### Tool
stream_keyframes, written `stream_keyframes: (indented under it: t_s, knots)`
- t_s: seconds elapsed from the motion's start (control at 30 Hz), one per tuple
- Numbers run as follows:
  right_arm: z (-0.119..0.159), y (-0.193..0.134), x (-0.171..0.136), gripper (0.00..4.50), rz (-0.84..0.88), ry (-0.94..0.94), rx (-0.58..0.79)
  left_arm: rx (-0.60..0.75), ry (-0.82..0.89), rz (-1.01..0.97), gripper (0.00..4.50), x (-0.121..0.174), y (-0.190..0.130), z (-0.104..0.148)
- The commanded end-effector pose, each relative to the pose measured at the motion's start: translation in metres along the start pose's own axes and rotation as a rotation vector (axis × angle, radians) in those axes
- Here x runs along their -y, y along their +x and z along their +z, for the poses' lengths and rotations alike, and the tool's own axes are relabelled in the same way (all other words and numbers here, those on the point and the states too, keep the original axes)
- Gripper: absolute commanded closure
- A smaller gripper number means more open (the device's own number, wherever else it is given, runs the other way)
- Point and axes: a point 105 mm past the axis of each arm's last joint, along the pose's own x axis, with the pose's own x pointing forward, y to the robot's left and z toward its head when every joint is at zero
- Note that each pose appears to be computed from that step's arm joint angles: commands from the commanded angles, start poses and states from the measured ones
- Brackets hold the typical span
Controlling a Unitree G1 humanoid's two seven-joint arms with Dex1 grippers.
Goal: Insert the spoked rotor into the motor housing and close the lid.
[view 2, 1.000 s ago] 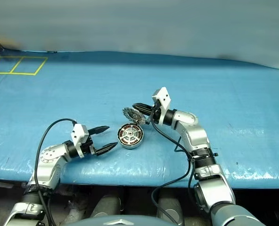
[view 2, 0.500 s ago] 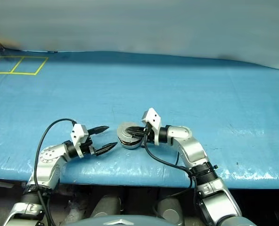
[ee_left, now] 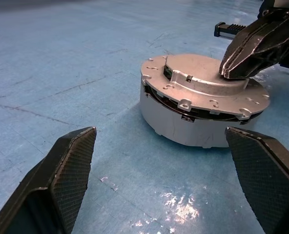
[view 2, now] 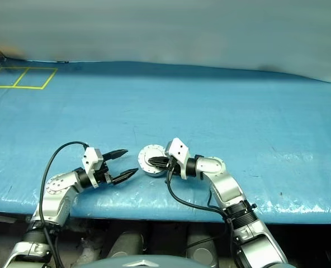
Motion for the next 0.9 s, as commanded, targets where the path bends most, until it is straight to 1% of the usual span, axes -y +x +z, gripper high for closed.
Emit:
stream_keyframes:
  t_s: [0.03, 0.1, 0.2, 0.37, 0.53, 0.7, 0.9]
  knots:
    - [-0.007, -0.001, -0.002, 4.48, -0.015, 0.015, -0.009, 0.03, 0.041, 0.009, 0.0, -0.003, -0.003, 0.013]
    - [0.0, -0.002, 0.002, 4.48, -0.035, 0.003, 0.021, 0.031, 0.039, 0.008, 0.0, -0.003, -0.003, 0.013]
    - [0.013, -0.005, 0.002, 3.9, -0.029, -0.002, 0.074, 0.032, 0.039, 0.008, 0.0, -0.002, -0.002, 0.013]
    - [0.023, -0.005, 0.002, 2.19, -0.04, -0.05, 0.097, 0.032, 0.039, 0.007, 0.0, -0.002, -0.002, 0.012]
    - [0.021, -0.001, 0.01, 0.63, -0.113, -0.101, 0.071, 0.032, 0.039, 0.008, 0.0, -0.002, -0.001, 0.012]
    - [0.02, 0.003, 0.016, 0.63, -0.156, -0.085, 0.082, 0.031, 0.039, 0.005, 0.0, -0.001, -0.001, 0.011]
    - [0.007, 0.006, 0.018, 0.63, -0.173, -0.044, 0.046, 0.032, 0.039, 0.013, 0.0, -0.001, -0.002, 0.01]
